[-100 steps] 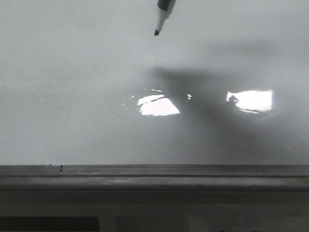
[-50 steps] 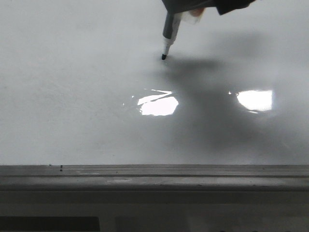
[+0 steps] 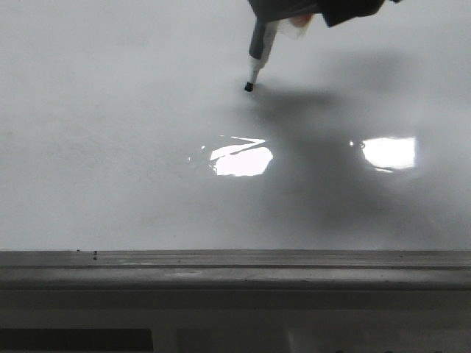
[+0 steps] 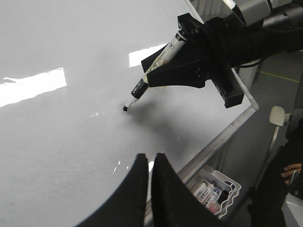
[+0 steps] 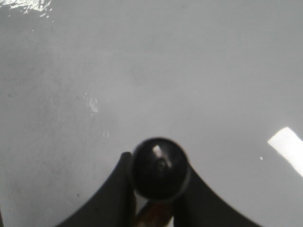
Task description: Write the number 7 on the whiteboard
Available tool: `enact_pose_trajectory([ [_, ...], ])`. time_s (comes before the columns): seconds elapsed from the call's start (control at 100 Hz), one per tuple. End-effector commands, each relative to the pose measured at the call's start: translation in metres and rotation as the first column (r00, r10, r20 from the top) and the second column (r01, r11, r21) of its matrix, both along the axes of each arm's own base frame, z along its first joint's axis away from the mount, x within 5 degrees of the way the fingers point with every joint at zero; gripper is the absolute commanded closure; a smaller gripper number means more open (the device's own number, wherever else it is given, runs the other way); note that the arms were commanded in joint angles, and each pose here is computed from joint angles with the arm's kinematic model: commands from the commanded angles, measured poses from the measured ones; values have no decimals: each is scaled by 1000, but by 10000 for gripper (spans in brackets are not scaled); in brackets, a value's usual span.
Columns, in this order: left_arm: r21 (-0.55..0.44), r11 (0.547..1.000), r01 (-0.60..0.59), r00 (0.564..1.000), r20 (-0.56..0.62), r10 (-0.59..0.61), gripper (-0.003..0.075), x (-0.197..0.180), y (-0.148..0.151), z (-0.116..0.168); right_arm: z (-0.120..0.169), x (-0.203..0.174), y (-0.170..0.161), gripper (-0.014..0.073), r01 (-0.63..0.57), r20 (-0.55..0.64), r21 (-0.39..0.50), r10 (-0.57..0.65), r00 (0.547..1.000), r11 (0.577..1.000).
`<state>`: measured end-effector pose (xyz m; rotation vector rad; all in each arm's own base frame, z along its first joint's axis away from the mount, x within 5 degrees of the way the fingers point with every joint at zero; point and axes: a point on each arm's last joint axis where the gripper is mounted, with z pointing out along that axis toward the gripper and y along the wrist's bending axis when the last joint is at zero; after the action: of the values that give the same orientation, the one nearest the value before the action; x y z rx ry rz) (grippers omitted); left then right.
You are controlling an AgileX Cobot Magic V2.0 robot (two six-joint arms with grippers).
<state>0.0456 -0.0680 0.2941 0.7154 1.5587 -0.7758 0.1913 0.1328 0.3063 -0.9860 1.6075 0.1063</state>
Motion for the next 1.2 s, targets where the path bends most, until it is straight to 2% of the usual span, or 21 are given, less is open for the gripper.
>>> enact_pose_trajectory([
  [0.0, -60, 998, -26, 1000, 5, 27, 741, 2, 1, 12, 4, 5, -15, 666, 145, 47, -20, -144, 989, 989],
  [0.25, -60, 998, -26, 1000, 5, 27, 741, 2, 1, 12, -7, -1, -31, 666, 252, 43, -43, -250, 967, 967],
  [0.77, -59, 998, -25, 1000, 4, 25, 741, 2, 1, 12, -10, 0, -38, 666, 326, 22, -33, -326, 945, 945],
  [0.92, -59, 998, -25, 1000, 4, 25, 741, 2, 1, 12, -13, -1, -39, 666, 328, 12, -74, -328, 945, 942],
  [1.07, -59, 998, -25, 1000, 4, 25, 741, 2, 1, 12, -18, -1, -46, 666, 382, -22, -123, -387, 922, 916],
  [1.19, -59, 998, -25, 1000, 4, 25, 741, 2, 1, 12, -18, -2, -44, 666, 367, -26, -122, -373, 927, 922],
])
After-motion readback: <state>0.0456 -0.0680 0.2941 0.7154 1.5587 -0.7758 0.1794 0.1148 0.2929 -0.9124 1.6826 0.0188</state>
